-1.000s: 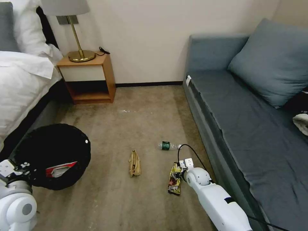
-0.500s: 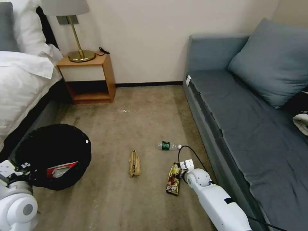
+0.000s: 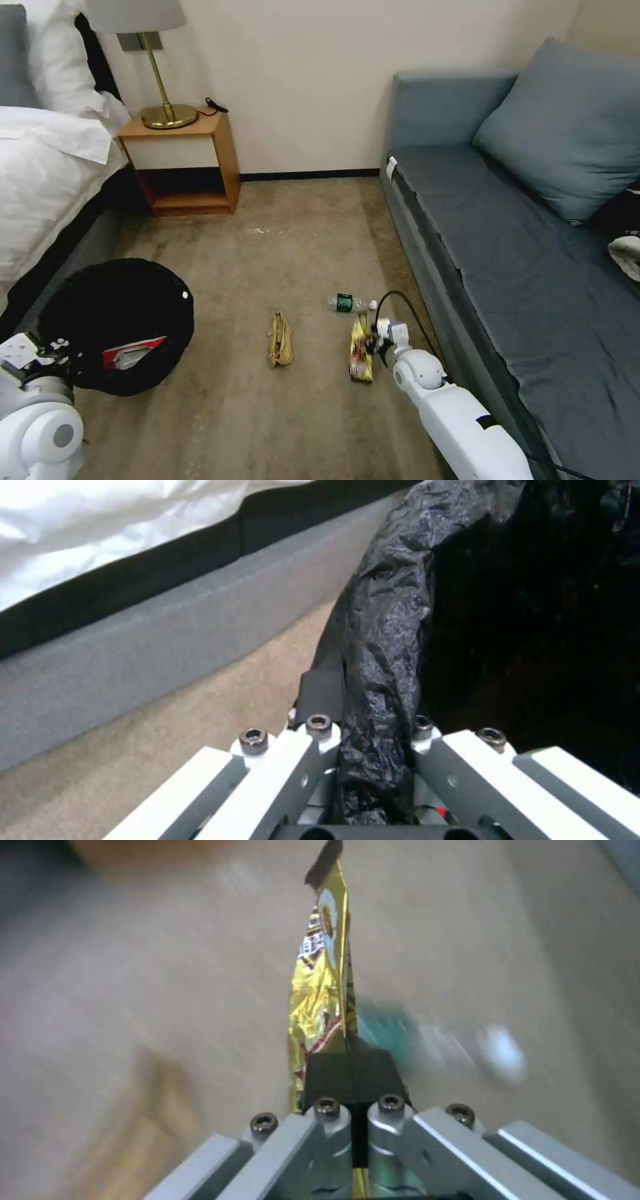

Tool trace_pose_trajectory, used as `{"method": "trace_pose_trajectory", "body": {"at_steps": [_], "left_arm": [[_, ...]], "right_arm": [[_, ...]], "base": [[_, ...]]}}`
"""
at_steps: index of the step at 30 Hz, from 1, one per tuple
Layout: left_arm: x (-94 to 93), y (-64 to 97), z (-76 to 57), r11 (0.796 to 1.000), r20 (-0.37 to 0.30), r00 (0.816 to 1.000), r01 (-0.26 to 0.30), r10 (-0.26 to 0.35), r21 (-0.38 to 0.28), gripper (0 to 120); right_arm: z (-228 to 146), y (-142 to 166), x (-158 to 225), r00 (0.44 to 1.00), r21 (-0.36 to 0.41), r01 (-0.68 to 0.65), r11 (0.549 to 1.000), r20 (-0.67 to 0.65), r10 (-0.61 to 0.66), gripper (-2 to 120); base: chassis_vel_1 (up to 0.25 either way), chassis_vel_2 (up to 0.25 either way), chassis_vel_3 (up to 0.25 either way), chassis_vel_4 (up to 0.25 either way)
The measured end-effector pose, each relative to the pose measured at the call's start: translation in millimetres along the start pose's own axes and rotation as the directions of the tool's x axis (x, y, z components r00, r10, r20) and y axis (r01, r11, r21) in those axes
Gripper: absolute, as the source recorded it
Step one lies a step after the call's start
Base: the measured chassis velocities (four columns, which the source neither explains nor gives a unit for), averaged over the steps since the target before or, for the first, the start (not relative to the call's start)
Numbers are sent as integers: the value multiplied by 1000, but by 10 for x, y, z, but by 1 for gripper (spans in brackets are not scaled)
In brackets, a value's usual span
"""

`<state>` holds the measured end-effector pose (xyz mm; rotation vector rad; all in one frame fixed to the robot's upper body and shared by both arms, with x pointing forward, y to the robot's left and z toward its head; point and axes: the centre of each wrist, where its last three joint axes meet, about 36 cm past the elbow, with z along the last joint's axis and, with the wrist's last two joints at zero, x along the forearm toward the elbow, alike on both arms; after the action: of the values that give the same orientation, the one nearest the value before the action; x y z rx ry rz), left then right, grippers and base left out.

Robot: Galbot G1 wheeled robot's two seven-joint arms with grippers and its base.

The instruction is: Pick up the trash bin, then pick up the garbage on the floor and place it into the trash bin.

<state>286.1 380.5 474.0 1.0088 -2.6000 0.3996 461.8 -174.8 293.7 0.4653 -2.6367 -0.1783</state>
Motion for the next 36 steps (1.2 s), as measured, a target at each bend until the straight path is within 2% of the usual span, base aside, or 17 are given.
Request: {"method": "trace_pose_trajectory", "body": {"at_steps": [1,3,6,7,9,10,13,14,15,17,19,22,24,26,29,33,36], "left_arm": [[2,-3,24,1000,2,1000,-2,2,-6,4],[1,-3,31,1000,3,1000,-2,2,-9,4],[-17,-9,90,1000,11,1000,7,-7,-20,4],[-17,-9,90,1000,11,1000,7,-7,-20,4],[-33,-10,103,1000,11,1000,8,-8,-22,4],[-33,-10,103,1000,11,1000,8,-8,-22,4],[-57,-1,125,1000,9,1000,8,-8,-26,4],[-57,-1,125,1000,9,1000,8,-8,-26,4],[-58,2,130,1000,9,1000,8,-8,-28,4],[-56,3,134,1000,8,1000,6,-6,-28,4],[-56,3,136,1000,8,1000,6,-6,-28,4],[-45,-7,142,1000,9,1000,1,-1,-26,4],[-40,-13,140,1000,11,1000,0,0,-24,4],[-11,-35,126,1000,17,1000,-3,4,-20,4],[20,-42,109,1000,22,1000,-9,9,-20,4],[56,-41,74,1000,32,999,-12,13,-19,4],[75,-62,63,1000,32,999,-18,18,-13,4]], "right_arm": [[-104,105,45,993,-18,69,997,98,-67,0],[-127,134,54,989,-20,88,996,121,-85,0],[-356,648,153,881,-38,349,936,356,-313,0],[-356,648,153,881,-38,349,936,356,-313,0],[-425,1013,166,796,-37,487,873,430,-426,0],[-425,1013,166,796,-37,487,873,430,-426,0],[-505,1518,67,653,18,643,765,510,-561,0],[-505,1518,67,653,18,643,765,510,-561,0],[-521,1697,7,610,37,679,733,527,-592,0],[-545,1867,-56,572,53,708,704,543,-615,0],[-547,1922,-75,561,55,716,696,548,-621,0],[-543,2252,-234,518,73,748,660,557,-649,0],[-539,2299,-274,516,76,748,659,558,-650,0],[-507,2507,-465,511,93,742,664,562,-650,0],[-425,2631,-621,526,105,724,681,555,-644,0],[-266,2594,-732,570,137,676,724,526,-631,0],[-248,2644,-693,575,138,677,723,514,-637,0]], "base": [[0,0,0,0],[0,0,0,0],[0,0,0,0],[0,0,0,0],[0,0,0,0],[0,0,0,0],[0,0,0,0],[0,0,0,0],[0,0,0,0],[0,0,0,0],[0,0,0,0],[0,0,0,0],[0,0,0,0],[0,0,0,0],[0,0,0,0],[0,0,0,0],[0,0,0,0]]}}
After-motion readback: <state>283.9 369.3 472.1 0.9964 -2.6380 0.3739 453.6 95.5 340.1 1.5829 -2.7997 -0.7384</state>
